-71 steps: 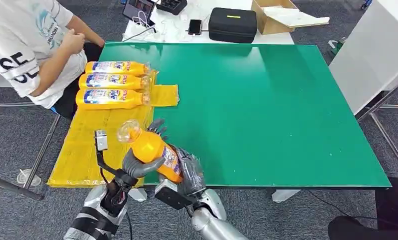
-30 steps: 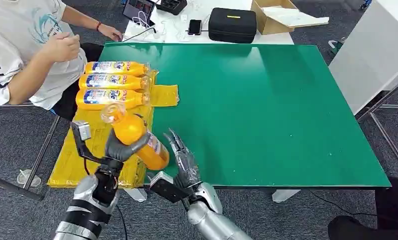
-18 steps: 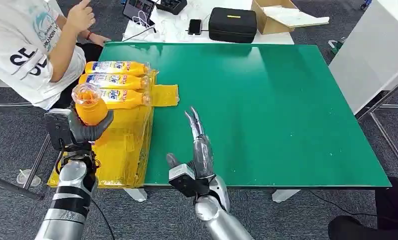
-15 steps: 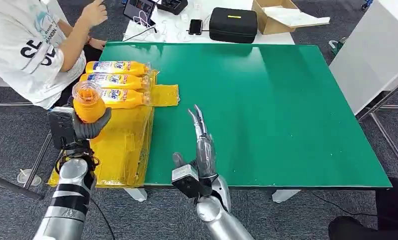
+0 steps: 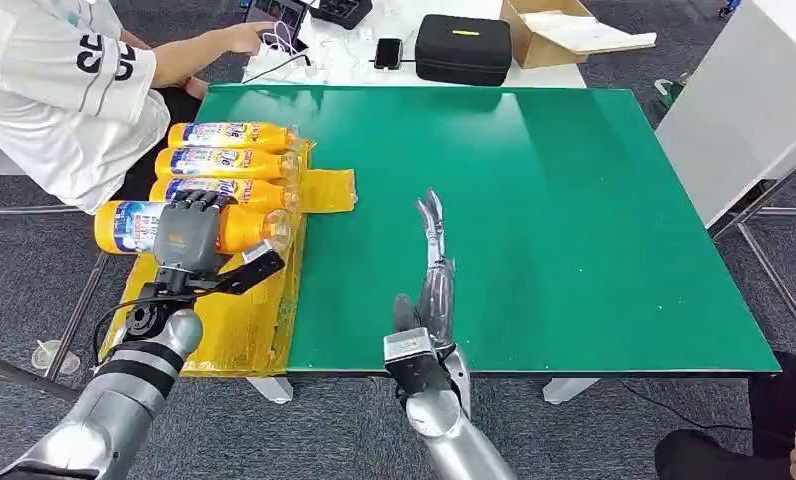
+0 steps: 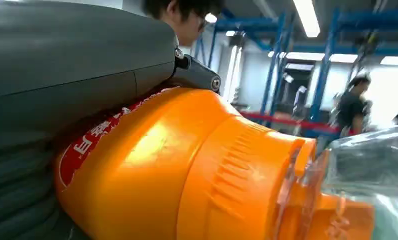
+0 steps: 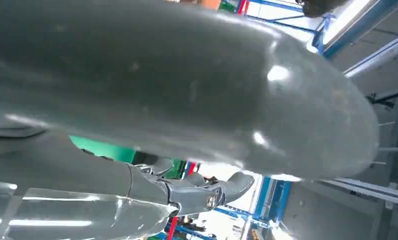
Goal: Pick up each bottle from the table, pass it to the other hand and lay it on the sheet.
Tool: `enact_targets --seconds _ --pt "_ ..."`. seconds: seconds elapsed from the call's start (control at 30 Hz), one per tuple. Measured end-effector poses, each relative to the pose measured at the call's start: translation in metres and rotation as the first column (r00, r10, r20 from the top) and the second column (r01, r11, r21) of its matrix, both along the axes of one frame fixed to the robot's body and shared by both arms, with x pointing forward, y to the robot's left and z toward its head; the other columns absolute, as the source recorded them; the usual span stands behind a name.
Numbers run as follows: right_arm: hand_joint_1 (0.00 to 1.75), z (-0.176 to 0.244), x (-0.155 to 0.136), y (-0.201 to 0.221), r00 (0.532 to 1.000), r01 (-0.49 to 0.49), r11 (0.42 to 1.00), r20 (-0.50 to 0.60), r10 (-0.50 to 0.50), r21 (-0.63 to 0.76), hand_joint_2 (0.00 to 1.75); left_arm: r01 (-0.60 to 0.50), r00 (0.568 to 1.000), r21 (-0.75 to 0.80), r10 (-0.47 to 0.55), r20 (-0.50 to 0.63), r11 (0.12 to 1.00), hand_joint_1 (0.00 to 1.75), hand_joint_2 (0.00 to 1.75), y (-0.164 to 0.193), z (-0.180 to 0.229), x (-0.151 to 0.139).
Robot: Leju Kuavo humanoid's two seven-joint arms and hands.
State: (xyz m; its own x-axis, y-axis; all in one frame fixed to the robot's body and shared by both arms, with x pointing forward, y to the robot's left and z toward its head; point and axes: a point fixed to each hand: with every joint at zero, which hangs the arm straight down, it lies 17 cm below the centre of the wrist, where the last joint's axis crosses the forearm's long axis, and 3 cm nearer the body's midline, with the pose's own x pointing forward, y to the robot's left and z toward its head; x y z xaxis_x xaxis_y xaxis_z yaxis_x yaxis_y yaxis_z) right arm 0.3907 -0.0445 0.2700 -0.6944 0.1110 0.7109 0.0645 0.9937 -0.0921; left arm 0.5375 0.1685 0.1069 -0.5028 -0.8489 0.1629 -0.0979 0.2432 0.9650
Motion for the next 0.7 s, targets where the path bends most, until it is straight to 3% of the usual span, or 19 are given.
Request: enact_targets --seconds 0.13,0.27,0.4,0.53,0.7 --pt "0.00 0.002 -0.001 -0.002 1.000 0.001 1.000 0.007 -0.001 0.002 0.00 0.010 0.999 0.054 -0.007 -0.047 0.998 1.75 1.75 0.006 -0.019 -0.001" --pt "0.00 0.000 -0.002 0.001 1.000 -0.020 1.000 0.003 0.020 -0.002 0.00 0.062 0.981 0.163 -0.030 -0.192 0.985 1.75 1.75 0.012 -0.057 -0.007" --pt "0.00 0.000 -0.005 0.007 0.999 -0.049 0.999 0.009 0.049 -0.008 0.00 0.101 0.936 0.223 -0.016 -0.352 0.970 1.75 1.75 0.026 -0.093 -0.016" --pt "0.00 -0.001 -0.007 0.011 0.997 -0.071 0.997 0.005 0.071 -0.006 0.00 0.118 0.872 0.182 -0.014 -0.489 0.976 1.75 1.75 0.035 -0.116 -0.027" --pt "0.00 -0.004 -0.008 0.018 0.995 -0.104 0.995 -0.009 0.104 -0.002 0.00 0.124 0.821 0.062 -0.067 -0.567 0.990 1.75 1.75 0.034 -0.121 -0.037"
